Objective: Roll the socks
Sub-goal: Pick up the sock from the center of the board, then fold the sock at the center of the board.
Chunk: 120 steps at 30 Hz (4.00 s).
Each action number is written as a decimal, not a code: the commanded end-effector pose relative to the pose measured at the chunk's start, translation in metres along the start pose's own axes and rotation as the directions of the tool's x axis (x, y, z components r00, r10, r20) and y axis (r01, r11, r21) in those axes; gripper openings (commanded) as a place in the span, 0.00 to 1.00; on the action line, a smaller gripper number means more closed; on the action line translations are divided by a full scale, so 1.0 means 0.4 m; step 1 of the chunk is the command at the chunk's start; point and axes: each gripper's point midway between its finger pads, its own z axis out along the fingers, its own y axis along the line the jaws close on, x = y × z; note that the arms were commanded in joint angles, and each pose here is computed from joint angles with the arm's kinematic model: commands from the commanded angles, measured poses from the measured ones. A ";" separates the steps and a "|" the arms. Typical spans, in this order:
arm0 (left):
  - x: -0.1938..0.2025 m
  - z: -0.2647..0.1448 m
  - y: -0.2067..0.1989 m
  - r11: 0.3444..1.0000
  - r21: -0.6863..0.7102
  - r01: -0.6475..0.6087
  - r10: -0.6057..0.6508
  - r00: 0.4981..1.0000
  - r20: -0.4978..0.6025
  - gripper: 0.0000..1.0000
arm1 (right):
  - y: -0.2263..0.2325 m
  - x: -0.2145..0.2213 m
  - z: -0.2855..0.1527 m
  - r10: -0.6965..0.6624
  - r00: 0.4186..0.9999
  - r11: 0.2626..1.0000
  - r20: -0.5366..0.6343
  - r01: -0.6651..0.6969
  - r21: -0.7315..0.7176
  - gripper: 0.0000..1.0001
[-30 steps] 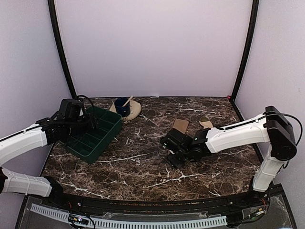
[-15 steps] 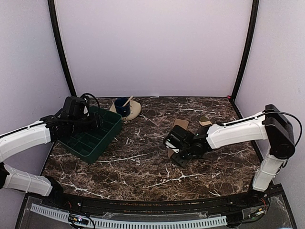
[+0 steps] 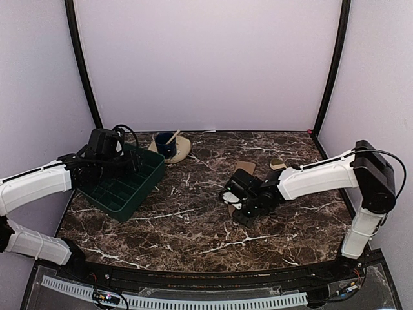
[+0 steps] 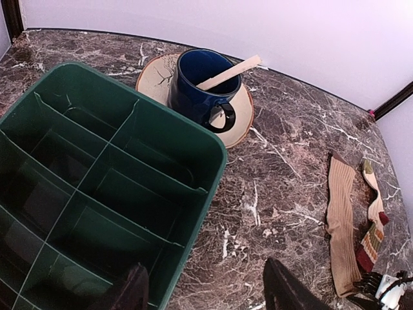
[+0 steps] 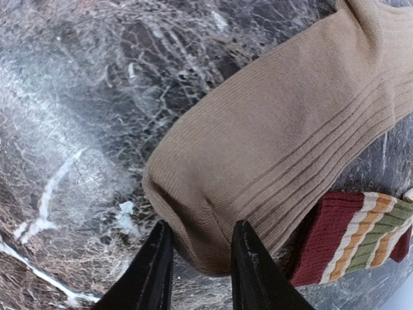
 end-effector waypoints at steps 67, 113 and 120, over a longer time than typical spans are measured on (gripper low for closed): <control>0.123 0.029 -0.239 0.942 0.178 -0.283 0.290 0.957 -0.011 0.61 | 0.056 -0.220 -0.179 0.414 0.870 0.818 0.268 -0.227 -0.528 0.00; 0.498 0.083 -0.385 0.777 0.352 -0.521 0.611 0.758 -0.228 0.54 | -0.018 -0.141 -0.033 0.449 0.879 0.833 0.160 -0.347 -0.431 0.00; 0.519 0.111 -0.365 0.785 0.303 -0.541 0.615 0.740 -0.273 0.53 | -0.018 -0.137 -0.019 0.448 0.882 0.834 0.148 -0.353 -0.424 0.00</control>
